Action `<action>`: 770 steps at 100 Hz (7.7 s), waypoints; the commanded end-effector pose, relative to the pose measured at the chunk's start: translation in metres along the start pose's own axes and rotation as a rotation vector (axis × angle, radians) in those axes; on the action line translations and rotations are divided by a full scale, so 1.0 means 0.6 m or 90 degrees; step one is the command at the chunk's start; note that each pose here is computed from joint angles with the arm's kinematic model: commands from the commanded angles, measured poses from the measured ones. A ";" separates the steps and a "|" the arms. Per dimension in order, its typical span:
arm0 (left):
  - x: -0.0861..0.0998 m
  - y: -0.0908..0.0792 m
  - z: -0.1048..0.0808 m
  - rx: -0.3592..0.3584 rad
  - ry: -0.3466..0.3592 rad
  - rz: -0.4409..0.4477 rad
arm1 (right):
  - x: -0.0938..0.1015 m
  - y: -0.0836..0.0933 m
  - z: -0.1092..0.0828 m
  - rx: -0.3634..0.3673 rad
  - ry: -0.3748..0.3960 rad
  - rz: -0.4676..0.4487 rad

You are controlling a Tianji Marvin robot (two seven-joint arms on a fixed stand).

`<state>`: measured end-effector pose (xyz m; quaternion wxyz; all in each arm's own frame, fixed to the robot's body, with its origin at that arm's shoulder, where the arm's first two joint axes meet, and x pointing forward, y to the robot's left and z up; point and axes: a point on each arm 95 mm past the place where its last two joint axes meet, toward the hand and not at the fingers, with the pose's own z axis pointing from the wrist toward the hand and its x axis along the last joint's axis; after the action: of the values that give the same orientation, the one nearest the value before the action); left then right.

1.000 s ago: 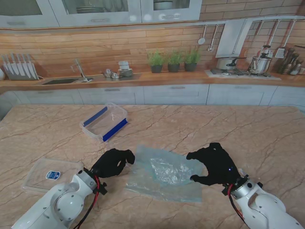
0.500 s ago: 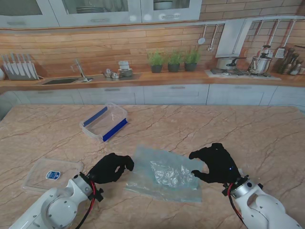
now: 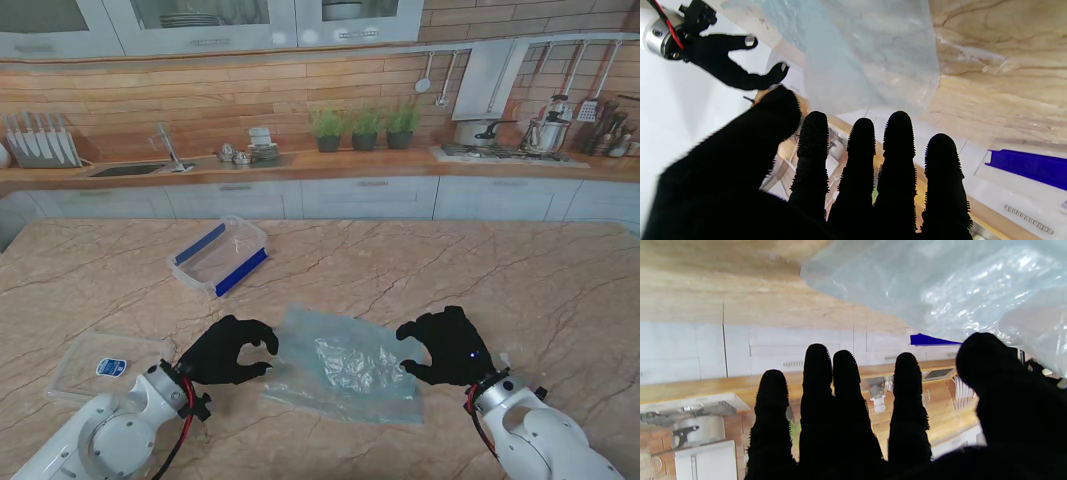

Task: Fold the bubble film and place it into the plastic crate

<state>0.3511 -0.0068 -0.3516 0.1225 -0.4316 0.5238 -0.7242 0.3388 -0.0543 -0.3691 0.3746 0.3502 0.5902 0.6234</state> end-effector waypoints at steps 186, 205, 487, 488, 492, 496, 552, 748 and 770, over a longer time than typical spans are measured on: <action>0.015 0.058 0.241 -0.164 -0.052 0.046 | -0.031 0.020 -0.001 0.016 -0.019 -0.030; 0.009 0.074 0.244 -0.157 -0.057 0.122 | -0.032 0.019 0.010 0.006 -0.027 -0.020; 0.079 0.099 0.197 -0.283 -0.043 0.032 | 0.001 0.021 0.089 0.186 -0.295 0.425; 0.079 0.100 0.197 -0.282 -0.043 0.031 | 0.001 0.022 0.090 0.186 -0.297 0.429; 0.079 0.100 0.197 -0.277 -0.046 0.025 | 0.000 0.024 0.090 0.180 -0.303 0.440; 0.079 0.100 0.197 -0.274 -0.049 0.019 | -0.002 0.026 0.091 0.173 -0.310 0.451; 0.092 0.086 0.199 -0.149 -0.086 -0.156 | -0.025 0.049 0.110 0.154 -0.321 0.505; 0.083 0.125 0.210 -0.121 -0.282 -0.698 | 0.065 0.069 0.152 0.337 -0.151 0.802; 0.081 0.124 0.210 -0.131 -0.282 -0.693 | 0.064 0.064 0.148 0.363 -0.121 0.821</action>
<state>0.3991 -0.1488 -0.3780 -0.2007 -0.7879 0.2493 -0.5261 0.3985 0.0172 -0.3257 -0.1196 0.7695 0.3691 0.5073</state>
